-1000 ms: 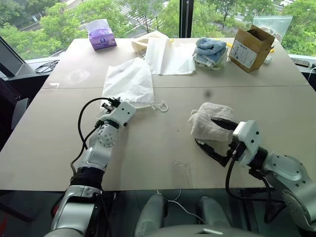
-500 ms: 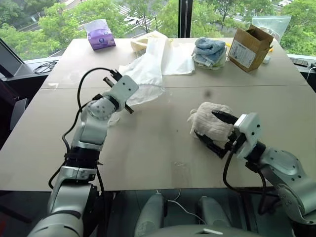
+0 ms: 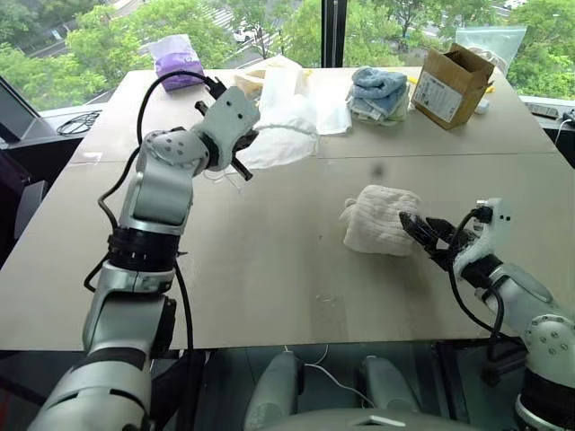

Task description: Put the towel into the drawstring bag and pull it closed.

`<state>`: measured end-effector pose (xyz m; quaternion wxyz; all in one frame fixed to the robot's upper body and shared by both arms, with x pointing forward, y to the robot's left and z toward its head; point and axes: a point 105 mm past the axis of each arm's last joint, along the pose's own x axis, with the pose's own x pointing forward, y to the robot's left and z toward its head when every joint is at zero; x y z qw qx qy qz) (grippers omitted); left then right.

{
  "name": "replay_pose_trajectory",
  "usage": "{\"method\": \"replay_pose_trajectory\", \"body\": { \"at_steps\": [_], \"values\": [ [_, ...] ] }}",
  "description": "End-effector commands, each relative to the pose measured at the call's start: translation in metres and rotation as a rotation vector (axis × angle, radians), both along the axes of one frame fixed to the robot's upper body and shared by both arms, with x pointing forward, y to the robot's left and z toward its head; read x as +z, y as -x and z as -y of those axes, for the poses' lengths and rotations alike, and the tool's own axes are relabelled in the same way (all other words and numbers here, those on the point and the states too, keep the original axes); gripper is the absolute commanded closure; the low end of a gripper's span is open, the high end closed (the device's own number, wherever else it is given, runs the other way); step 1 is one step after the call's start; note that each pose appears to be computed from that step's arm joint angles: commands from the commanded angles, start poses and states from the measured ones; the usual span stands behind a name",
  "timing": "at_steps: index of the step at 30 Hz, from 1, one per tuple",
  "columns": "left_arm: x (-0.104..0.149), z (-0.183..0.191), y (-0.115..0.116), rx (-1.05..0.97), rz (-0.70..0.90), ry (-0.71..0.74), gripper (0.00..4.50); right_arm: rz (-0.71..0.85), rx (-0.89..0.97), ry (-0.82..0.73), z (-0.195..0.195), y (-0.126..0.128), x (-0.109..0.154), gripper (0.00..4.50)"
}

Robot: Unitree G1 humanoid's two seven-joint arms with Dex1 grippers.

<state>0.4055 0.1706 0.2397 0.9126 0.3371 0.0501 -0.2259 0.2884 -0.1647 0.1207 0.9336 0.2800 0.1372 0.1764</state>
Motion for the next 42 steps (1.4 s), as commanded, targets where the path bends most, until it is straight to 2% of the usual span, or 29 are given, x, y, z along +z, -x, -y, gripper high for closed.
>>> {"method": "replay_pose_trajectory", "body": {
  "at_steps": [1, 4, 6, 8, 15, 20, 23, 28, 31, 34, 38, 42],
  "values": [
    [0.014, -0.001, 0.001, 0.008, 0.006, 0.022, 4.46, -0.045, -0.028, -0.137, -0.002, -0.009, -0.003, 0.0],
    [0.013, -0.001, 0.002, 0.006, -0.033, 0.039, 4.46, -0.088, 0.0, -0.261, -0.013, -0.018, -0.012, 0.0],
    [0.013, 0.0, 0.003, -0.01, -0.054, 0.045, 4.46, -0.079, 0.083, -0.422, -0.033, -0.022, -0.002, 0.0],
    [0.014, -0.002, 0.003, -0.009, -0.062, 0.044, 4.46, -0.085, 0.145, -0.5, -0.047, -0.025, 0.002, 0.0],
    [0.014, -0.003, -0.001, -0.01, -0.069, 0.025, 4.46, -0.189, 0.235, -0.442, -0.076, -0.03, -0.018, 0.0],
    [0.01, 0.001, -0.001, -0.019, -0.093, 0.03, 4.46, -0.245, 0.281, -0.215, -0.083, -0.027, -0.042, 0.0],
    [0.009, 0.0, -0.001, -0.016, -0.101, 0.033, 4.5, -0.244, 0.299, -0.131, -0.083, -0.025, -0.048, 0.81],
    [0.007, 0.0, -0.003, -0.009, -0.105, 0.033, 4.5, -0.246, 0.318, -0.024, -0.083, -0.023, -0.054, 3.06],
    [0.004, 0.0, -0.004, -0.009, -0.11, 0.032, 4.5, -0.223, 0.321, -0.035, -0.085, -0.024, -0.05, 4.43],
    [0.0, 0.004, -0.004, -0.02, -0.133, 0.046, 4.5, -0.15, 0.332, -0.139, -0.089, -0.026, -0.03, 4.49],
    [-0.007, 0.013, -0.005, -0.036, -0.184, 0.116, 4.5, 0.014, 0.429, -0.376, -0.091, -0.015, 0.02, 4.49],
    [-0.008, 0.017, -0.009, -0.045, -0.197, 0.142, 4.5, 0.073, 0.614, -0.371, -0.097, 0.015, 0.034, 4.49]
  ]
}}
